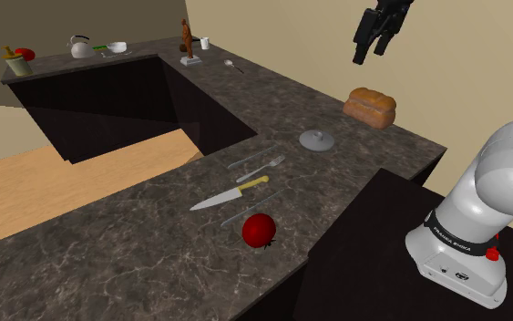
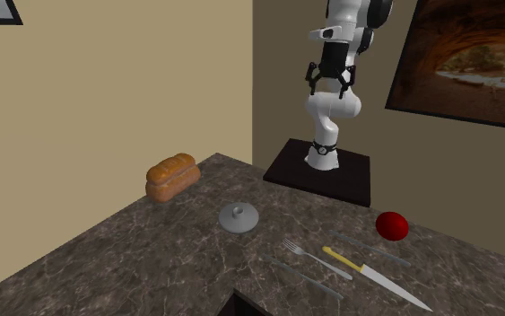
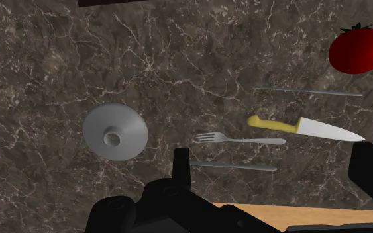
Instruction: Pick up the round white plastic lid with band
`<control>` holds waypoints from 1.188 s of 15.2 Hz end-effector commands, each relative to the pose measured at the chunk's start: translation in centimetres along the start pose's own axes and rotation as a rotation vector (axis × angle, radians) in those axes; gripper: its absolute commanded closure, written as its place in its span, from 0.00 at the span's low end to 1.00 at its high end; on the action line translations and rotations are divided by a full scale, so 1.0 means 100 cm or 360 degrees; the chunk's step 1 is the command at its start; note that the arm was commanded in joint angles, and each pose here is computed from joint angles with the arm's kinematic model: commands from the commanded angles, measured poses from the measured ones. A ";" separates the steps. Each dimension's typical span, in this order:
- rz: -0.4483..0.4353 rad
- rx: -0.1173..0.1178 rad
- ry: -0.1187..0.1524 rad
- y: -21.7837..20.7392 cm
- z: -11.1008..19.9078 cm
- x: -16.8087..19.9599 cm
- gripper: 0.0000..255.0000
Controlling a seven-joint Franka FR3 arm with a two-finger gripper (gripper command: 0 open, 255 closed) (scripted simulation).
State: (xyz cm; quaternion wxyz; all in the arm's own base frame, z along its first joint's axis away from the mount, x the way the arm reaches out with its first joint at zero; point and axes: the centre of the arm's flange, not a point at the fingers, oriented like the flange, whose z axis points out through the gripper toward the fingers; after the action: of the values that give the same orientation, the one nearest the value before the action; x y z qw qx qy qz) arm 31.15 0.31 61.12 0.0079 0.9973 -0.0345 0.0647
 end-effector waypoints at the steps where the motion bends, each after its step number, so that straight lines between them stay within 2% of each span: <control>1: 0.0000 0.0000 0.0000 0.000 0.000 0.000 0.00; 18: 0.0072 0.0005 -0.0092 0.096 0.183 0.098 0.00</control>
State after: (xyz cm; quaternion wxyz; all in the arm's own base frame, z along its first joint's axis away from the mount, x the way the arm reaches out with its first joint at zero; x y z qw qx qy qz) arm 41.64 -9.79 45.82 0.0038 0.9977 -0.0559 0.0374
